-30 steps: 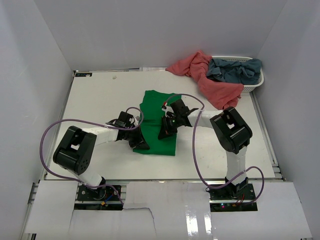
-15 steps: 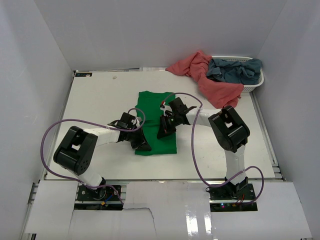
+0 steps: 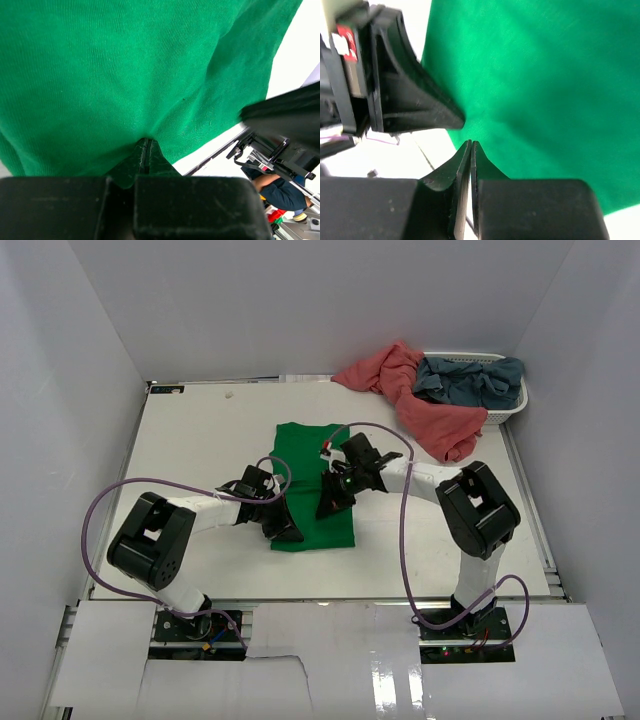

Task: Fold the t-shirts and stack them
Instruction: Fold the folded rectangular tshirt in 1/3 of the way

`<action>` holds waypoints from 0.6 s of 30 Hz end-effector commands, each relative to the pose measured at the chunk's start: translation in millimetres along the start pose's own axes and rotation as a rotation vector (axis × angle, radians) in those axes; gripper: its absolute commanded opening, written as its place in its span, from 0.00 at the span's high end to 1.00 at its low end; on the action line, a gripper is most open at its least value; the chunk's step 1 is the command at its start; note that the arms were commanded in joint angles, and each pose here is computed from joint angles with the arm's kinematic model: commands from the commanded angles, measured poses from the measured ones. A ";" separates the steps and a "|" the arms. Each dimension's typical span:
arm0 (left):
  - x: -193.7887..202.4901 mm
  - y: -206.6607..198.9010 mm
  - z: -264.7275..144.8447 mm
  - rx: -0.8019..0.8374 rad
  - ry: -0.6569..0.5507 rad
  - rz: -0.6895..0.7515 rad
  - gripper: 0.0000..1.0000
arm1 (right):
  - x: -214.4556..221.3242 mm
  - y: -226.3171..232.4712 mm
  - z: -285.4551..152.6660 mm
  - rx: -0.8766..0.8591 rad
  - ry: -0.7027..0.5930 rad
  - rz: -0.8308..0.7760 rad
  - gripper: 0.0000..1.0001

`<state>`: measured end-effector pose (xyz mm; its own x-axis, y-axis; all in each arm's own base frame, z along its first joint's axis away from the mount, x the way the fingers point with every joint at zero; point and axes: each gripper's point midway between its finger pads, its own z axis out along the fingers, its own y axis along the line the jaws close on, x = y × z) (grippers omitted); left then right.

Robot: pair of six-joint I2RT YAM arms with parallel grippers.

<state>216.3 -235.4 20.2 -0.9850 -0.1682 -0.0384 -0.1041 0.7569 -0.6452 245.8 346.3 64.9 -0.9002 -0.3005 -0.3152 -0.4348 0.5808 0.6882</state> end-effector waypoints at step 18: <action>13.2 26.3 5.8 -0.099 0.027 -0.012 1.00 | 111.0 -16.9 10.7 -0.124 0.163 0.179 0.92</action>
<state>216.4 -235.1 19.3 -0.9849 -0.1690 -0.0382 -0.1053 0.7588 -0.6427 151.1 316.2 16.6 -0.9399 -0.3383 -0.0457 -0.2370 0.5503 0.8006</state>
